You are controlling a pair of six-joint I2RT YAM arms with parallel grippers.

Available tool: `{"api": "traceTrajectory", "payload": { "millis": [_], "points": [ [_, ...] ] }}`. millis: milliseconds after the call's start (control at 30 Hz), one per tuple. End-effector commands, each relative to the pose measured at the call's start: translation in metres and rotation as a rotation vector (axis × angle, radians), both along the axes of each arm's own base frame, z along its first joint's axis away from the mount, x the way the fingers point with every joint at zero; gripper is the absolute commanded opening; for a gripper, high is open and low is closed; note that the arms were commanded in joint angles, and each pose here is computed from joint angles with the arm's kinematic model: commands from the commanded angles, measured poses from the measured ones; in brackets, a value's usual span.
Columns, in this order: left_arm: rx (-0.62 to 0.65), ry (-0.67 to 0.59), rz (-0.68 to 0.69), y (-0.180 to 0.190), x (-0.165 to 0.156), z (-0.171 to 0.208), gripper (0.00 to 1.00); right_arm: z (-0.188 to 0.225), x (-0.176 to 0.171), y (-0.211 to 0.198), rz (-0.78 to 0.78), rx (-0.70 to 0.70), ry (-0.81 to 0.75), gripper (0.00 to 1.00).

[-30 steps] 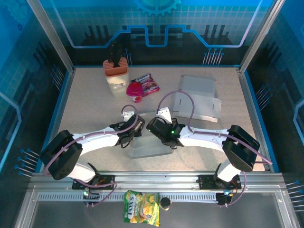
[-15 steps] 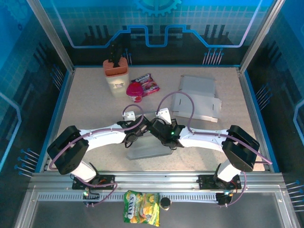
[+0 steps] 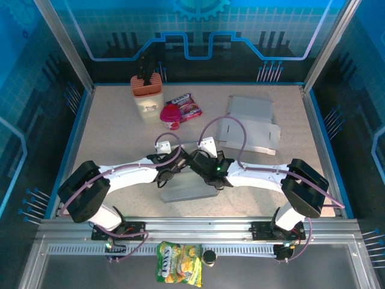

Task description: Fold the paper box

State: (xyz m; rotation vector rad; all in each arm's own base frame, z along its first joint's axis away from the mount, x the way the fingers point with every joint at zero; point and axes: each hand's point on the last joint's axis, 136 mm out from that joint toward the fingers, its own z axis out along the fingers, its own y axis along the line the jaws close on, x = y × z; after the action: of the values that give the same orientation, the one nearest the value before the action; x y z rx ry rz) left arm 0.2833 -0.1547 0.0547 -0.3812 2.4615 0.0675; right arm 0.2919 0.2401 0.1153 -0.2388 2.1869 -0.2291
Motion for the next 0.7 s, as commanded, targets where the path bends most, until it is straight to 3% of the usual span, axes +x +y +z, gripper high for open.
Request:
{"api": "traceTrajectory", "payload": {
  "millis": [0, 367, 667],
  "points": [
    [-0.001, -0.029, -0.045, -0.001, 0.0, 0.008, 0.13, 0.005, 0.0, -0.004, -0.025, -0.001, -0.027, 0.0],
    [-0.046, -0.031, -0.065, -0.008, 0.0, 0.008, 0.1, -0.007, 0.007, -0.018, -0.086, -0.037, 0.033, 0.0],
    [-0.09, -0.032, -0.088, -0.018, 0.001, 0.008, 0.09, -0.009, 0.004, -0.04, -0.269, -0.224, 0.073, 0.0]
  ]
}}
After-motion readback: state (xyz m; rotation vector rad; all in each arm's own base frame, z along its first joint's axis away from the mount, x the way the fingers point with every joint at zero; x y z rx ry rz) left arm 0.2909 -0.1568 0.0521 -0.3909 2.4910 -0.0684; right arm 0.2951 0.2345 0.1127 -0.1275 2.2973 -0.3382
